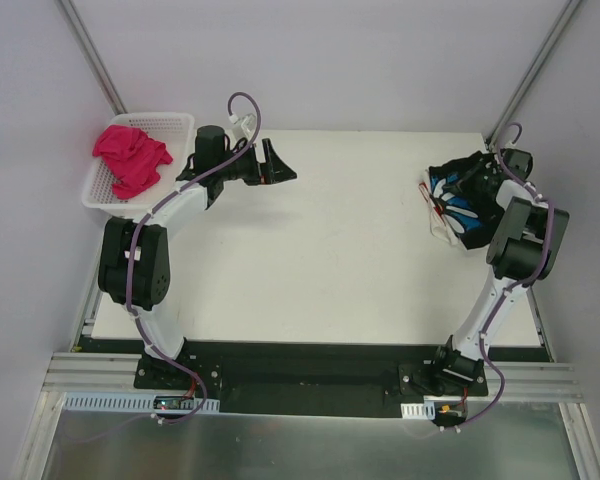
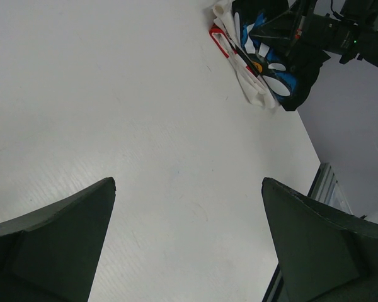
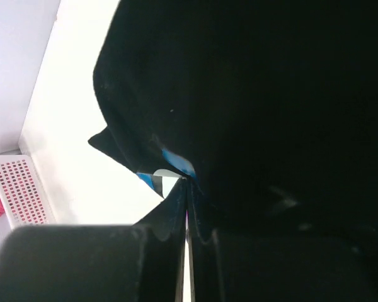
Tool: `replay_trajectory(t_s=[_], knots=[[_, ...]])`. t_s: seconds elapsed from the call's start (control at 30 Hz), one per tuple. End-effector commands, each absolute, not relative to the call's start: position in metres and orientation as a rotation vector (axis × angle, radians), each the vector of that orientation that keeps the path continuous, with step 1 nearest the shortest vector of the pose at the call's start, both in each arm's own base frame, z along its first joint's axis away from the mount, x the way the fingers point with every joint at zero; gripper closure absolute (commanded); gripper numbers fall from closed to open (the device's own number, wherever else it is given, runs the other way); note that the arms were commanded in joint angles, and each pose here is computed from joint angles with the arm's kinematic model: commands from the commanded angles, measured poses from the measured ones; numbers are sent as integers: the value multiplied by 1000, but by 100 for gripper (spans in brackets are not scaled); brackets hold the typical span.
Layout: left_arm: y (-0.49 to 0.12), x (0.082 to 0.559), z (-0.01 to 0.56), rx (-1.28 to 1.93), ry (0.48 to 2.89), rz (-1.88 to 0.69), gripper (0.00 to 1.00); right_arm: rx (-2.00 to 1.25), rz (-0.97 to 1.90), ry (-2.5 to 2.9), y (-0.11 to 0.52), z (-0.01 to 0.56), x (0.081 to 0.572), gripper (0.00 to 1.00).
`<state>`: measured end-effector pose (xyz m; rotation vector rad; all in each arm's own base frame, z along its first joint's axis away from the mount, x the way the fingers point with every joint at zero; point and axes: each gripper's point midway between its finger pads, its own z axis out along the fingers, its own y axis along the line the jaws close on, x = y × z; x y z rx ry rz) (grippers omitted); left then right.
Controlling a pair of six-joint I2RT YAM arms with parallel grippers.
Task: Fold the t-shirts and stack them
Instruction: Put the neatly folded tshirt into the corner of the board with both arms
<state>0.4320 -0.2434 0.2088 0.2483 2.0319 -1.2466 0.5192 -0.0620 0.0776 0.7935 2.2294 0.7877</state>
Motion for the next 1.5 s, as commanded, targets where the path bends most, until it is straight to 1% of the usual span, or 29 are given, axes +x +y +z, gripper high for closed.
replay_trajectory(t_s=[0.0,0.1,0.2,0.27,0.3,0.4,0.43,0.53,0.57,0.73,0.83,0.87,1.27,1.47], knots=[[-251,433,235,304,1961,-1258,1,794,776,2215,-60,69,528,99],[-254,434,232,307,1967,-1268,1,804,785,2256,-55,58,527,99],[-257,434,234,319,1964,-1282,1,790,766,2258,-56,67,520,96],[-257,433,235,325,1960,-1283,1,766,712,2250,-60,90,515,84],[-257,432,237,328,1955,-1283,1,730,681,2241,-65,104,516,82],[-256,429,241,336,1943,-1277,1,716,608,2238,-77,144,505,80],[-256,427,243,341,1936,-1277,1,701,585,2206,-80,167,501,80],[-255,424,248,350,1922,-1273,1,724,532,2147,-99,197,488,79],[-254,423,249,352,1918,-1270,1,734,525,2143,-104,199,483,78],[-254,420,255,366,1904,-1263,1,786,395,2137,-139,190,454,76],[-255,420,257,372,1899,-1269,1,879,362,2130,-161,172,439,76],[-254,420,257,369,1905,-1268,1,927,370,2133,-167,158,430,76],[-257,428,257,377,1923,-1270,1,1074,374,2092,-188,118,409,76],[-258,430,250,377,1942,-1281,1,1158,374,2053,-186,98,393,75]])
